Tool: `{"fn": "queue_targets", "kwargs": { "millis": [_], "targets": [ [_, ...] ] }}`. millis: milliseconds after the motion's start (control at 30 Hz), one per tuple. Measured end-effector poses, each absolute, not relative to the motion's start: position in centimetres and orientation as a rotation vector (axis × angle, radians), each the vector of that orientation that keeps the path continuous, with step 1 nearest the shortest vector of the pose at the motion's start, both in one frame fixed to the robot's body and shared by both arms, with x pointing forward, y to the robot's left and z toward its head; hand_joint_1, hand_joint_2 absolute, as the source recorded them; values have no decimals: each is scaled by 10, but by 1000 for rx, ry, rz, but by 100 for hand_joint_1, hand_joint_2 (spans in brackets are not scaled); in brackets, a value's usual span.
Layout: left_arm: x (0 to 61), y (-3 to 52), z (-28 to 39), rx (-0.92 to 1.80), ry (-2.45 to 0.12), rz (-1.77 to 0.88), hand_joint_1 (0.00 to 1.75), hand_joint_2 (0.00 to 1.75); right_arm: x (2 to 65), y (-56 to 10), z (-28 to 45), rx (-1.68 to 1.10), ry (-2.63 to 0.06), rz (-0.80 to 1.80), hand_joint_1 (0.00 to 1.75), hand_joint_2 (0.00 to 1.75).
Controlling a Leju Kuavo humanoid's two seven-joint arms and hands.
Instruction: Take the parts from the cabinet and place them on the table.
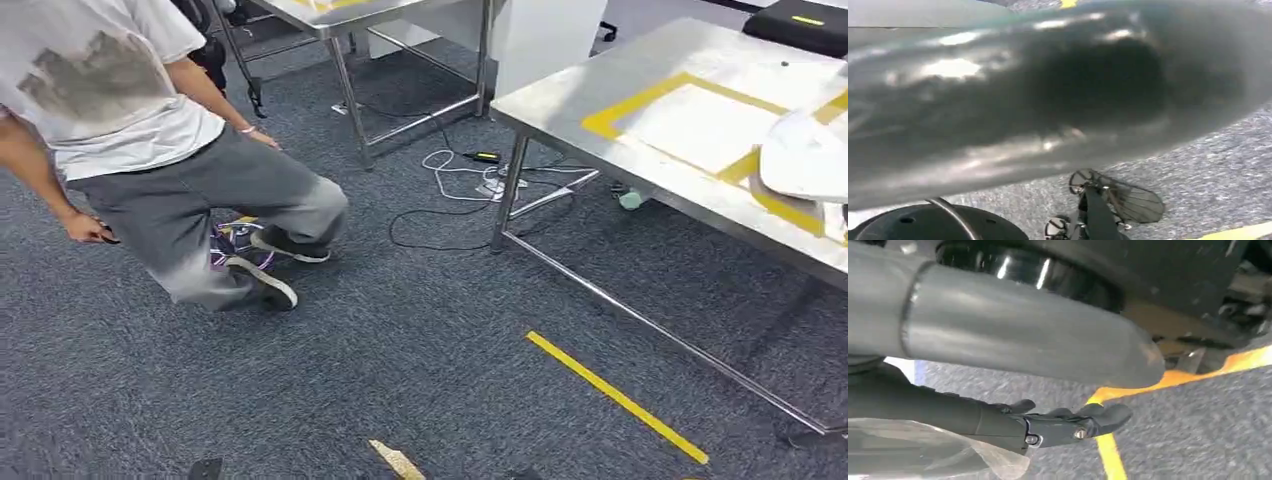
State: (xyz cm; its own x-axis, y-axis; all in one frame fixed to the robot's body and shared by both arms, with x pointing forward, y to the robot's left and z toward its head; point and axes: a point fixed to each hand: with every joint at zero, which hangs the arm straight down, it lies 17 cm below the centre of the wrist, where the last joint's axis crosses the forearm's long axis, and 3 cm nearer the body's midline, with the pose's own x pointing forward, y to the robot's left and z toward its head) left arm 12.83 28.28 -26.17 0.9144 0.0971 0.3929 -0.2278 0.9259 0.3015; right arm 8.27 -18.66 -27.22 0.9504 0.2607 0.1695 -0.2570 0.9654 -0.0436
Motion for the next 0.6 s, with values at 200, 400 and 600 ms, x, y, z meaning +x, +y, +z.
{"fn": "queue_targets", "kwargs": {
  "millis": [200,400,600],
  "targets": [
    [131,284,-261,350,-384,175,0,0,78,-185,-273,-15,-159,270,0,0],
    [131,285,-262,346,-380,199,0,0,82,-183,-272,-8,-172,273,0,0],
    [126,291,-263,319,-372,344,0,0,89,-181,-270,-15,-192,278,0,0]
  ]
}}
